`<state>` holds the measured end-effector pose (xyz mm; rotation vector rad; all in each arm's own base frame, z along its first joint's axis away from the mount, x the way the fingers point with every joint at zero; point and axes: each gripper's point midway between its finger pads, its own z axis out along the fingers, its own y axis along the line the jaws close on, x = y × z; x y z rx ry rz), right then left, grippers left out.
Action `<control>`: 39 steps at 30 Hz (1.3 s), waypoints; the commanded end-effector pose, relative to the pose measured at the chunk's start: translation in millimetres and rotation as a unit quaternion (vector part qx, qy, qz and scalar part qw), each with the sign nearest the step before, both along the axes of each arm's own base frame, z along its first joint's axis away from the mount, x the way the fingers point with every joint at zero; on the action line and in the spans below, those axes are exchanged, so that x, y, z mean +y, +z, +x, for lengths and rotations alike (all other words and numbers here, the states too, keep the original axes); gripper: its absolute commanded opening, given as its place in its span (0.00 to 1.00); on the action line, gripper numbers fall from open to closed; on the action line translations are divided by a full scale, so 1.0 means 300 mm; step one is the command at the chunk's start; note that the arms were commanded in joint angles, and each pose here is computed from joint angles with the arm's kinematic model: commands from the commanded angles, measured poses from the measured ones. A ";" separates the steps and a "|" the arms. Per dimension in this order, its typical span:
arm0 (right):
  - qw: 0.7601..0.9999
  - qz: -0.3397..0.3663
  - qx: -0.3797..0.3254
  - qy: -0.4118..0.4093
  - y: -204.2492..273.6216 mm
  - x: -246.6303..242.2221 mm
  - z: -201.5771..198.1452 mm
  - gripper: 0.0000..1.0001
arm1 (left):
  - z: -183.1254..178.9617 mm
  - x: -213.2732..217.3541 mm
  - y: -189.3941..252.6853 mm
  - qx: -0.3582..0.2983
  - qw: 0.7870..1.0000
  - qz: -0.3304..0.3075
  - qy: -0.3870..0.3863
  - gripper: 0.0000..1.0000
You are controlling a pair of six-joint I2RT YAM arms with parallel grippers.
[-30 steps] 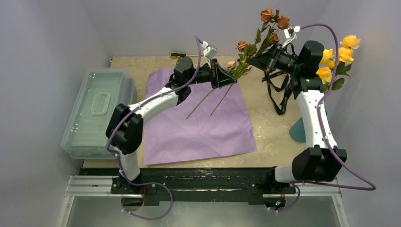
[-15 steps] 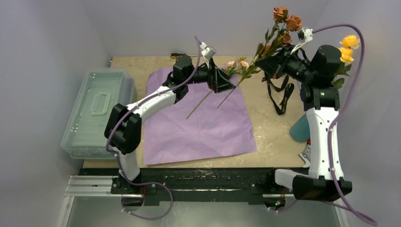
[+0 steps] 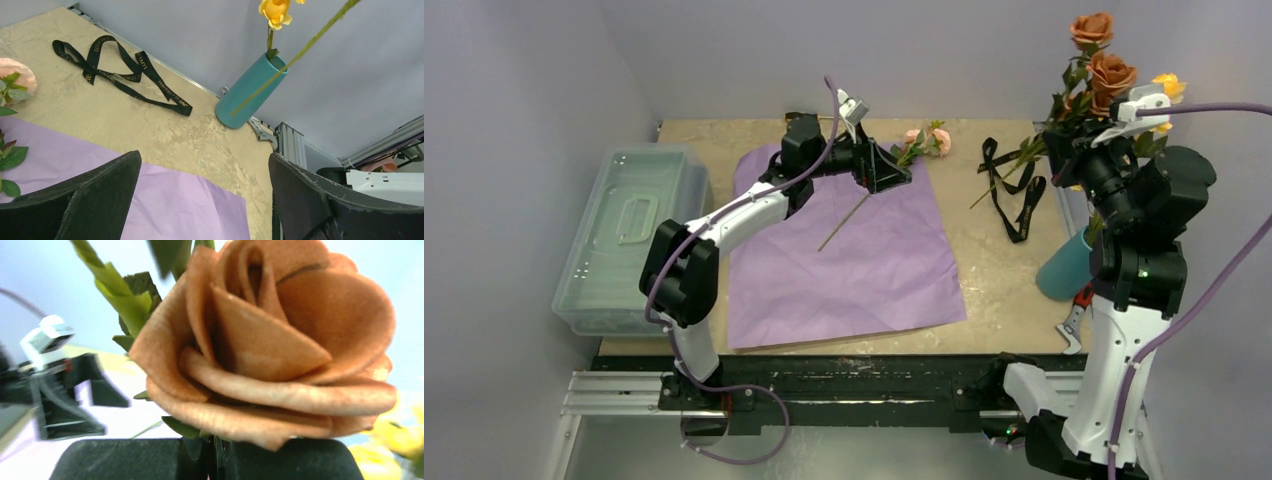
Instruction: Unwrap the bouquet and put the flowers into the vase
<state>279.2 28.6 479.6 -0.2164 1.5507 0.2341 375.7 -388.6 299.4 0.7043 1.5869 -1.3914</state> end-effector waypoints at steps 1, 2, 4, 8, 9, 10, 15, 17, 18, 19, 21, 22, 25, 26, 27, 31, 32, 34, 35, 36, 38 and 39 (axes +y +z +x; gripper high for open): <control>0.987 -0.071 -0.053 -0.135 0.108 -0.177 -0.065 0.00 | -0.017 0.017 0.081 -0.041 0.999 -0.011 0.008 1.00; 0.984 -0.077 -0.055 -0.153 0.116 -0.200 -0.077 0.00 | -0.015 0.016 0.078 -0.041 0.999 -0.011 0.007 1.00; 0.977 -0.097 -0.060 -0.180 0.134 -0.236 -0.104 0.00 | -0.010 0.013 0.076 -0.042 0.999 -0.012 0.007 1.00; 0.961 -0.125 -0.068 -0.238 0.164 -0.311 -0.156 0.00 | 0.001 0.001 0.076 -0.041 0.999 -0.013 0.003 1.00; 0.956 -0.131 -0.069 -0.252 0.172 -0.329 -0.169 0.00 | 0.003 -0.001 0.074 -0.041 0.999 -0.013 0.001 1.00; 0.952 -0.138 -0.069 -0.266 0.177 -0.347 -0.182 0.00 | 0.006 -0.005 0.074 -0.040 0.999 -0.013 0.000 1.00; 0.934 -0.164 -0.063 -0.311 0.193 -0.400 -0.230 0.00 | 0.021 -0.020 0.062 -0.034 0.999 -0.008 -0.008 1.00; 0.930 -0.173 -0.057 -0.320 0.194 -0.410 -0.242 0.00 | 0.027 -0.029 0.054 -0.031 0.999 -0.007 -0.011 1.00; 0.926 -0.178 -0.053 -0.328 0.192 -0.420 -0.247 0.00 | 0.029 -0.034 0.052 -0.029 0.999 -0.007 -0.013 1.00; 0.924 -0.181 -0.049 -0.334 0.188 -0.429 -0.250 0.00 | 0.033 -0.038 0.050 -0.028 0.999 -0.006 -0.014 1.00; 0.919 -0.185 -0.039 -0.346 0.173 -0.448 -0.252 0.00 | 0.043 -0.043 0.052 -0.030 0.999 -0.007 -0.013 1.00; 0.918 -0.186 -0.034 -0.349 0.162 -0.455 -0.251 0.00 | 0.049 -0.045 0.051 -0.030 0.999 -0.007 -0.012 1.00; 0.916 -0.187 -0.021 -0.353 0.124 -0.470 -0.238 0.00 | 0.060 -0.050 0.052 -0.029 0.999 -0.008 -0.010 1.00; 0.916 -0.186 -0.016 -0.354 0.109 -0.476 -0.231 0.00 | 0.062 -0.050 0.052 -0.029 1.000 -0.007 -0.009 1.00; 0.917 -0.185 -0.014 -0.354 0.102 -0.478 -0.226 0.00 | 0.061 -0.051 0.051 -0.029 1.000 -0.007 -0.010 1.00; 0.917 -0.178 0.007 -0.357 0.046 -0.492 -0.208 0.00 | 0.063 -0.048 0.043 -0.031 0.999 0.000 -0.008 1.00; 0.916 -0.176 0.014 -0.359 0.027 -0.498 -0.207 0.00 | 0.063 -0.048 0.042 -0.031 0.999 0.001 -0.008 1.00; 0.916 -0.175 0.023 -0.360 -0.014 -0.503 -0.201 0.00 | 0.068 -0.048 0.034 -0.032 0.999 0.005 -0.005 1.00; 0.916 -0.175 0.023 -0.360 -0.029 -0.505 -0.200 0.00 | 0.070 -0.049 0.027 -0.029 1.000 0.006 -0.005 1.00; 0.916 -0.175 0.025 -0.360 -0.051 -0.508 -0.194 0.00 | 0.071 -0.051 0.020 -0.027 1.000 0.008 -0.005 1.00; 0.917 -0.170 0.034 -0.359 -0.098 -0.514 -0.180 0.00 | 0.078 -0.054 0.007 -0.023 1.000 0.010 -0.004 1.00; 0.918 -0.165 0.040 -0.359 -0.122 -0.517 -0.172 0.00 | 0.082 -0.056 0.001 -0.021 1.000 0.011 -0.003 1.00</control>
